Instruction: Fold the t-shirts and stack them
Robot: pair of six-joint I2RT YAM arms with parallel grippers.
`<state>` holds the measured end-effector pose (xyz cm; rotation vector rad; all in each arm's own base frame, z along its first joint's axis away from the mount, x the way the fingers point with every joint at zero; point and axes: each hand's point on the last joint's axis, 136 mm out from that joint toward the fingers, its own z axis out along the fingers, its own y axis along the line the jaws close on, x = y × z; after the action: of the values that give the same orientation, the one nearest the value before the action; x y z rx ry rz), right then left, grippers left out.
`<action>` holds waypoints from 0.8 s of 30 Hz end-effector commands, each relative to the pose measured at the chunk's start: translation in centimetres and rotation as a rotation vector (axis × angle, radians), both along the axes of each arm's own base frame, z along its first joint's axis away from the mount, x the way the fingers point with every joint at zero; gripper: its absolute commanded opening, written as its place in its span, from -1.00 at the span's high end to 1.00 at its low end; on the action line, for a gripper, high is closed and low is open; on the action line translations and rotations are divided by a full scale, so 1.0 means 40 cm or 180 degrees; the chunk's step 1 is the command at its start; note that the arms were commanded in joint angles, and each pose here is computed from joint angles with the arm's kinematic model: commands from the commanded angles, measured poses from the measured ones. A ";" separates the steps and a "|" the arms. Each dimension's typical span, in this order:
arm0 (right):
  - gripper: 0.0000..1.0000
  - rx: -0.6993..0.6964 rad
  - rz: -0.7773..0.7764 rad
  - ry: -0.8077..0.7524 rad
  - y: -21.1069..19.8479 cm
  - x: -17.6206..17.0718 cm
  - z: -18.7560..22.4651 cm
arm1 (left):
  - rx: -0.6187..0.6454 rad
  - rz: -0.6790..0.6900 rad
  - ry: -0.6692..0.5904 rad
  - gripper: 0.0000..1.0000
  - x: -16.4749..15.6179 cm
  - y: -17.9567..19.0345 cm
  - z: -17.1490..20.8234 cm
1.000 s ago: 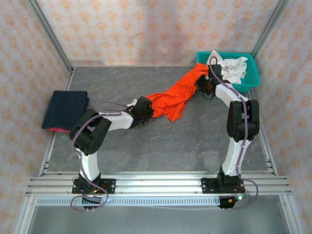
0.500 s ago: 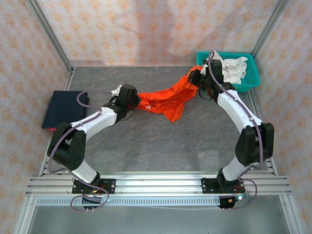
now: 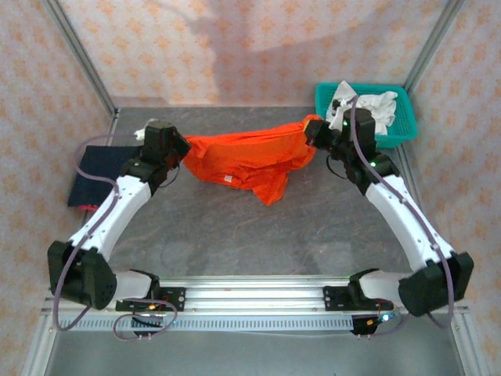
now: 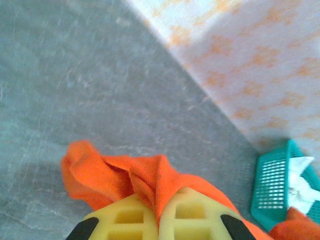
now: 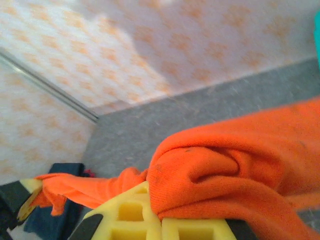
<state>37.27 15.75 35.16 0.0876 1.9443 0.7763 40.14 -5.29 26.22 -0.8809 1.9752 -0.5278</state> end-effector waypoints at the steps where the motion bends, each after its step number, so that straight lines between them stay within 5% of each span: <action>1: 1.00 -0.0029 0.0066 -0.0788 -0.015 -0.063 0.160 | 0.0394 0.0114 -0.0238 1.00 -0.055 0.061 0.135; 9: 1.00 -0.0116 0.0085 -0.0926 -0.016 -0.068 0.187 | 0.0743 0.0173 -0.0560 1.00 -0.090 0.096 0.264; 18: 1.00 -0.0374 -0.0036 -0.0743 0.039 0.182 0.151 | 0.0902 0.0143 -0.0567 1.00 0.132 0.113 0.313; 24: 1.00 -0.0099 0.0167 -0.1090 0.105 0.286 0.289 | 0.0900 0.0172 -0.0916 1.00 0.239 0.153 0.481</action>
<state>48.89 19.66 39.28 -0.0636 1.8333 0.6892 50.58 -0.03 38.49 -0.7053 1.8310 -0.2942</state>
